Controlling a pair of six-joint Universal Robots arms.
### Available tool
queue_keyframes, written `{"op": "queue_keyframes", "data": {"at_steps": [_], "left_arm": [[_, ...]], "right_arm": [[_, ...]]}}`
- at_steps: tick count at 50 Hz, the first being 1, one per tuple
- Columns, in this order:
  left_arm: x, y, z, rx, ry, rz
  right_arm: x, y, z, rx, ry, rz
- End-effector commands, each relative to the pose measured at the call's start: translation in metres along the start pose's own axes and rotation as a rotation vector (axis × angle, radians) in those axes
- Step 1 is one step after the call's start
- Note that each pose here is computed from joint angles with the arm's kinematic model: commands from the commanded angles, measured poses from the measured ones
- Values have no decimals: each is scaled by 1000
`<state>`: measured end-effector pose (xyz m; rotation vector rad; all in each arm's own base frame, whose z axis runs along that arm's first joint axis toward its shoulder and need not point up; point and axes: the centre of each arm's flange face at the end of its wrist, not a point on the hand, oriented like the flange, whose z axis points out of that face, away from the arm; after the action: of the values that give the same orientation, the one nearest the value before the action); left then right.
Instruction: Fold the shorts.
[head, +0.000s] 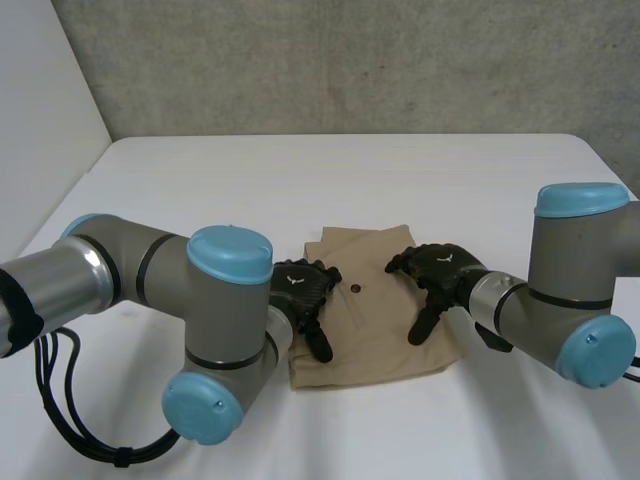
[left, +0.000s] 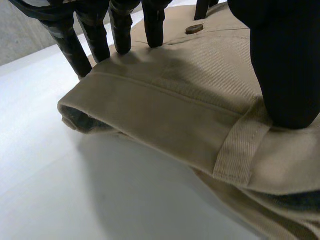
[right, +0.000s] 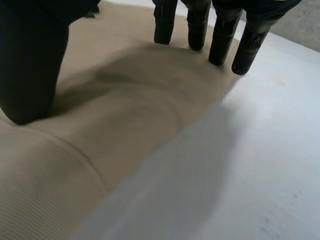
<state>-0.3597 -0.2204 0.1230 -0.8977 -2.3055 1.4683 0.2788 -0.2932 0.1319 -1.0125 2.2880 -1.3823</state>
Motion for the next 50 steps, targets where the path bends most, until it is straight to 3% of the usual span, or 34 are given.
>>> {"op": "queue_keyframes", "data": {"at_steps": [1,7,10,14,18,35,50], "left_arm": [[1,-28,-18,67,8,-2],[-27,-111,-69,311,-49,-44],[-56,-148,-102,415,-117,-68],[-82,-172,-140,443,-149,-77],[-107,-175,-158,397,-168,-94],[-111,-169,-158,370,-153,-167],[-129,-170,-155,415,-296,-180]], "right_arm": [[13,-31,-18,75,90,-73],[20,-82,-55,235,164,-61],[30,-117,-84,350,253,3],[34,-152,-127,463,331,62],[35,-159,-156,436,363,78],[35,-149,-148,397,368,84],[43,-141,-132,421,450,96]]}}
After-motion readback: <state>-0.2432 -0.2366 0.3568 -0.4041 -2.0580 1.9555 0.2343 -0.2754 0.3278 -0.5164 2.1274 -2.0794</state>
